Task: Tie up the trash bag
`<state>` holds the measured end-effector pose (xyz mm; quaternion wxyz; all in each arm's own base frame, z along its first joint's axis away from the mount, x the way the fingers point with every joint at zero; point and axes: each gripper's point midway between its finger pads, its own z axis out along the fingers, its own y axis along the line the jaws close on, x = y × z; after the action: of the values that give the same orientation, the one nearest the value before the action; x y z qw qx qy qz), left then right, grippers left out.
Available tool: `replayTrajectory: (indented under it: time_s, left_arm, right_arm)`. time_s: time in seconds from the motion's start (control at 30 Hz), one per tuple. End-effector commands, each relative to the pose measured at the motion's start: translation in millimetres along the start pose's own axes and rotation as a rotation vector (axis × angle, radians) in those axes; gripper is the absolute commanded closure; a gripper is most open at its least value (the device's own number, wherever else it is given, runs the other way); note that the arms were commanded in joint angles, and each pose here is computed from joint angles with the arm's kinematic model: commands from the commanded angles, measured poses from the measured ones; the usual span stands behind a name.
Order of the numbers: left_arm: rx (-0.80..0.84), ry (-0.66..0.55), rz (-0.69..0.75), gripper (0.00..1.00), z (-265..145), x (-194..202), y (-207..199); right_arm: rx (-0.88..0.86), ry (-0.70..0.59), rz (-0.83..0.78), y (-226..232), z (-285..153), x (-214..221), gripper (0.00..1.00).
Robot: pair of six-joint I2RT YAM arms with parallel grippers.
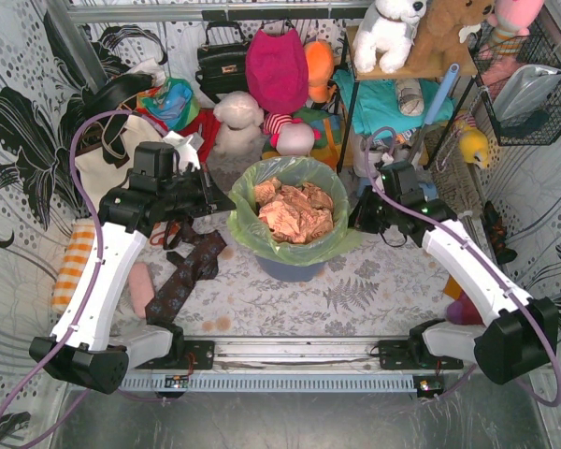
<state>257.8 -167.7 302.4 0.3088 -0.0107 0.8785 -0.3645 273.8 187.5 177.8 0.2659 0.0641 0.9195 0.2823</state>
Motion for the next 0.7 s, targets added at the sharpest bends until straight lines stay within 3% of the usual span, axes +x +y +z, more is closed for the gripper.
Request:
replayTrajectory:
  time_s: [0.0,0.27,0.67]
  left_arm:
    - [0.019,-0.037,0.035,1.0,-7.4,-10.1,-8.1]
    - [0.012,-0.068,0.045,1.0,-17.2,-16.5,-14.3]
    - [0.025,-0.126,0.058,1.0,-29.0,-31.5,-27.4]
  right_arm:
    - [0.007,-0.054,-0.01,3.9,-21.6,-9.5,1.0]
    - [0.002,-0.147,-0.046,23.7,-58.2,-36.7,1.0]
    - [-0.172,-0.259,-0.089,82.4,-107.2,-73.0,1.0]
